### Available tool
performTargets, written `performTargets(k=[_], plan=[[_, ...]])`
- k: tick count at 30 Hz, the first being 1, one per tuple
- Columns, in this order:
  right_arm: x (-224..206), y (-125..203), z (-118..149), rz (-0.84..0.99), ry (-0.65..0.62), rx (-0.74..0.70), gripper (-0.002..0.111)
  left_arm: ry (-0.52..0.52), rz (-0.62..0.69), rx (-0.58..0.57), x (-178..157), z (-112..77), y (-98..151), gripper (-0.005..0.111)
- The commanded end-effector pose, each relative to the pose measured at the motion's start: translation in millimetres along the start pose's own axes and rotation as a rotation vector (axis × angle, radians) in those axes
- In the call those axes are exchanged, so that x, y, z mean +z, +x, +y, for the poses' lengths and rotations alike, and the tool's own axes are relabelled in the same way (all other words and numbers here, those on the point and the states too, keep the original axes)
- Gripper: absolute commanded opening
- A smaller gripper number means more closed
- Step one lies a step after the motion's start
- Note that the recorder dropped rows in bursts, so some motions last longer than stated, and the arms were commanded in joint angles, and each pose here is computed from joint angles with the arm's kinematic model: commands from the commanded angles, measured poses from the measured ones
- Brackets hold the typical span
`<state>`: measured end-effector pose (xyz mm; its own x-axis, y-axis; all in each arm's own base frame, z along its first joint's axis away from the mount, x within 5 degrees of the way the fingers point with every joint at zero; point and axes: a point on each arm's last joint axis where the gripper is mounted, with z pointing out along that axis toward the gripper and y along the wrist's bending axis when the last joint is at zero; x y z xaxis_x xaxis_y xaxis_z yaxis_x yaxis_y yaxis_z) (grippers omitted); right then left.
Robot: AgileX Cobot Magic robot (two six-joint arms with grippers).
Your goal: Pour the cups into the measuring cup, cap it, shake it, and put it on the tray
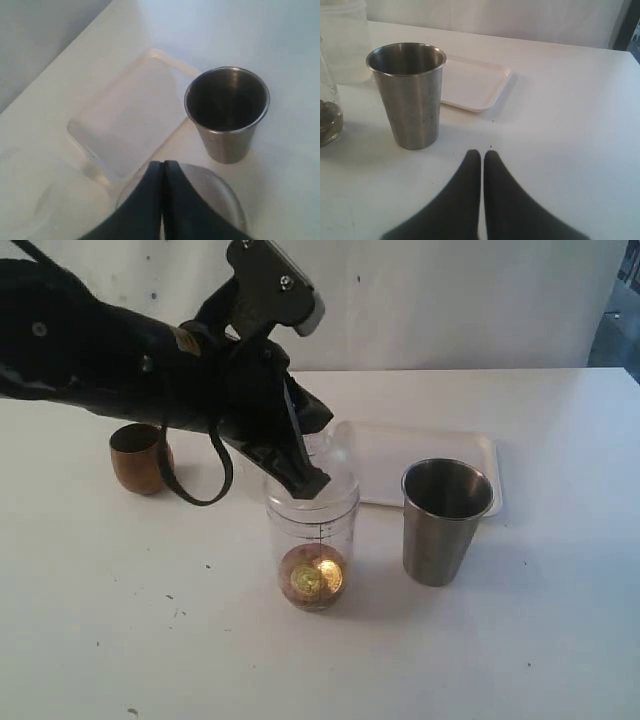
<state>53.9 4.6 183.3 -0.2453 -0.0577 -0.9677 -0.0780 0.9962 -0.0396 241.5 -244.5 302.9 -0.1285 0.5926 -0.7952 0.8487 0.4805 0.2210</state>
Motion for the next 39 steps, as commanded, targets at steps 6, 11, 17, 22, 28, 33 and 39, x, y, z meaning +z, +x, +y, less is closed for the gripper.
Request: performTargets(k=[6, 11, 17, 22, 28, 33, 39], plan=[[0, 0, 0, -0.003, 0.006, -0.001, 0.002, 0.026, 0.051, -0.002, 14, -4.2, 9, 0.000], [0, 0, 0, -0.003, 0.006, -0.001, 0.002, 0.022, 0.076, 0.052, 15, -3.7, 12, 0.000], [0, 0, 0, -0.003, 0.006, -0.001, 0.002, 0.020, 0.122, 0.094, 19, -7.2, 29, 0.000], [0, 0, 0, -0.003, 0.006, -0.001, 0.002, -0.001, 0.115, 0.109, 22, -7.9, 36, 0.000], [0, 0, 0, -0.003, 0.006, -0.001, 0.002, 0.010, 0.143, 0.133, 28, -8.8, 41, 0.000], [0, 0, 0, -0.003, 0.006, -0.001, 0.002, 0.023, 0.164, 0.125, 35, -10.6, 46, 0.000], [0, 0, 0, -0.003, 0.006, -0.001, 0.002, 0.033, 0.163, 0.118, 26, -11.2, 42, 0.000]])
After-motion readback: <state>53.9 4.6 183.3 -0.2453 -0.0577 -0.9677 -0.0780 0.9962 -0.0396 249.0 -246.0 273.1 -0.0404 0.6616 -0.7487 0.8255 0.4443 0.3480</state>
